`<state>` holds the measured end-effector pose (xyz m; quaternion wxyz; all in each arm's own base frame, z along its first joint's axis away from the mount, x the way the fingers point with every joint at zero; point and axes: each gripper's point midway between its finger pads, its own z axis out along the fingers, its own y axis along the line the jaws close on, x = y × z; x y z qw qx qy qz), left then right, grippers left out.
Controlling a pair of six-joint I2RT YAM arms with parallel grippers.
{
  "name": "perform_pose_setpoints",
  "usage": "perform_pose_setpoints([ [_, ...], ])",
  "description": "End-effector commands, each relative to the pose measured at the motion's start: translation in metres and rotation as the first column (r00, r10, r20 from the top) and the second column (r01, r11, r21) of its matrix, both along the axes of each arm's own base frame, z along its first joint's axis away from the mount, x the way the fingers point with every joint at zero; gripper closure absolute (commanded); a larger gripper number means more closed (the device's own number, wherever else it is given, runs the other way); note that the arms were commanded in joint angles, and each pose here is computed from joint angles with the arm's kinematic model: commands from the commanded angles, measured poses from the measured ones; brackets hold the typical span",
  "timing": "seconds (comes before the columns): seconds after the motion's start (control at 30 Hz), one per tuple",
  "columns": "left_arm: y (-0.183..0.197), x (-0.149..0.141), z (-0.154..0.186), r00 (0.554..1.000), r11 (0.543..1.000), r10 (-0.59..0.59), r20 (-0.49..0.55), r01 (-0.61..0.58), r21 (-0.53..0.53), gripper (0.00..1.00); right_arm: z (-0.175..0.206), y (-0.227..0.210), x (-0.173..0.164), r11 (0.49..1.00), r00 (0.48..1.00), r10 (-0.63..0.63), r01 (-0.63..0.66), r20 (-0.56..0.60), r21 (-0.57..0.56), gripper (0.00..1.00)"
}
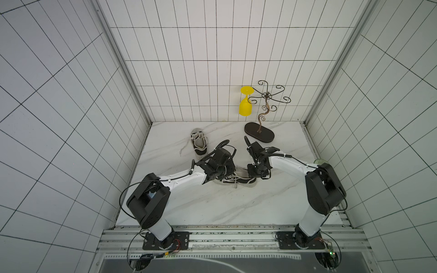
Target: Insert the insole into the shoe
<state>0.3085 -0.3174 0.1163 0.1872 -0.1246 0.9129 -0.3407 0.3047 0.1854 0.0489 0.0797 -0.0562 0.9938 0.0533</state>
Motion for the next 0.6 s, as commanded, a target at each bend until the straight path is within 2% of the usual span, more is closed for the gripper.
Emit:
perform_pose_setpoints([
  [0.0,-0.006,0.006,0.013,0.999,1.000,-0.018,0.044,0.018,-0.009,1.00,-0.026,-0.019,-0.004,0.995,0.998,-0.050,0.047,-0.026,-0.091,0.58],
  [0.07,-0.011,0.005,0.016,0.998,0.999,-0.046,0.052,0.047,-0.014,1.00,-0.031,-0.025,0.002,0.988,0.998,-0.064,0.062,-0.011,-0.141,0.54],
  [0.17,-0.020,0.002,0.021,0.994,0.996,-0.092,0.063,0.093,-0.005,1.00,-0.033,-0.033,0.015,0.973,0.998,-0.060,0.061,0.013,-0.222,0.39],
  [0.27,-0.021,0.003,0.023,0.993,0.995,-0.101,0.067,0.101,0.004,1.00,-0.020,-0.030,0.030,0.971,0.998,-0.047,0.056,0.046,-0.234,0.34],
  [0.47,-0.018,0.003,0.017,0.994,0.995,-0.094,0.052,0.092,0.031,1.00,0.045,-0.013,0.057,0.988,0.989,-0.039,0.060,0.141,-0.145,0.31],
  [0.57,-0.016,0.004,0.013,0.995,0.995,-0.087,0.042,0.086,0.045,1.00,0.058,-0.015,0.054,0.988,0.989,-0.018,0.039,0.146,-0.147,0.32],
])
